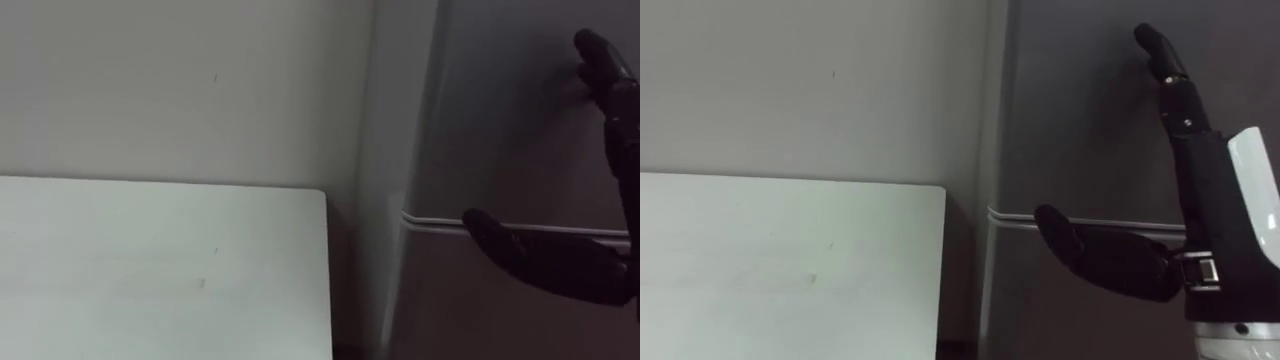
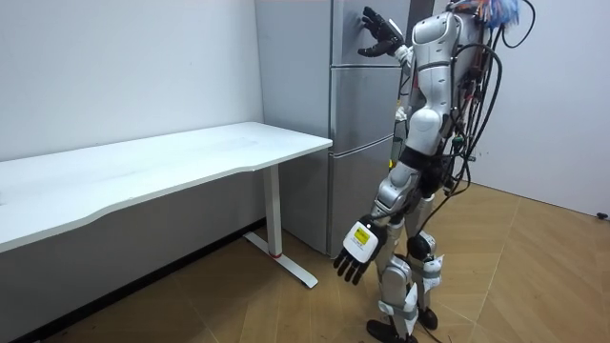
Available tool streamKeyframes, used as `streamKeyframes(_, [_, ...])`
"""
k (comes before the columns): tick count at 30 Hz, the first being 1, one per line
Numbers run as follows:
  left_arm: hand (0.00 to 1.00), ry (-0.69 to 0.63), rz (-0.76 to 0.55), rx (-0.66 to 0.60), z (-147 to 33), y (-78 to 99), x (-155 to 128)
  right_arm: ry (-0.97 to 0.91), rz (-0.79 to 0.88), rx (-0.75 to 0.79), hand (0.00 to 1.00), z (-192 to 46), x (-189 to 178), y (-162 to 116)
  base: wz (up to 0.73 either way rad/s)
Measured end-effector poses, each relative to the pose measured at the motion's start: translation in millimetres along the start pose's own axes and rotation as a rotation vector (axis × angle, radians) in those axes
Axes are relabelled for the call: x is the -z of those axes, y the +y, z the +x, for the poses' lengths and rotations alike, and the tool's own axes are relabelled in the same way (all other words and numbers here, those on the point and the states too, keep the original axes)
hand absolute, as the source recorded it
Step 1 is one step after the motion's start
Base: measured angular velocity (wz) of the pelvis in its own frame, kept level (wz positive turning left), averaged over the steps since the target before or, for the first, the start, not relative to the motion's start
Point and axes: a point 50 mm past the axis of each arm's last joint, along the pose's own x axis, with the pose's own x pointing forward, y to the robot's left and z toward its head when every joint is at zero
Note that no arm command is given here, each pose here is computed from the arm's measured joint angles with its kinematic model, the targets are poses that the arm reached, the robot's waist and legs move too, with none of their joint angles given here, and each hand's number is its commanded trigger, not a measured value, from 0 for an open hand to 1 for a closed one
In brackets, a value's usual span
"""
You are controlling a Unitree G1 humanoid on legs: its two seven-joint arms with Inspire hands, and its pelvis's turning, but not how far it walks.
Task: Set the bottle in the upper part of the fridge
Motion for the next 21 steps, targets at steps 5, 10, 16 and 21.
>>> streamKeyframes(5, [0.00,-0.008,0.003,0.012,0.6,-0.2,-2.7,-0.001,0.015,-0.039,0.00,-0.7,-0.9,5.7,0.00])
streamKeyframes(10, [0.00,-0.015,0.017,0.019,1.2,-0.4,-5.1,0.001,0.016,-0.055,0.00,-0.9,-0.4,6.6,0.01])
streamKeyframes(16, [0.00,-0.022,0.017,0.018,1.5,-0.3,-6.9,0.004,0.015,-0.059,0.00,-1.1,0.8,7.0,0.02])
streamKeyframes(21, [0.00,-0.022,-0.012,-0.002,1.2,3.9,-6.1,0.027,0.007,-0.020,0.00,1.2,8.4,-8.9,0.02])
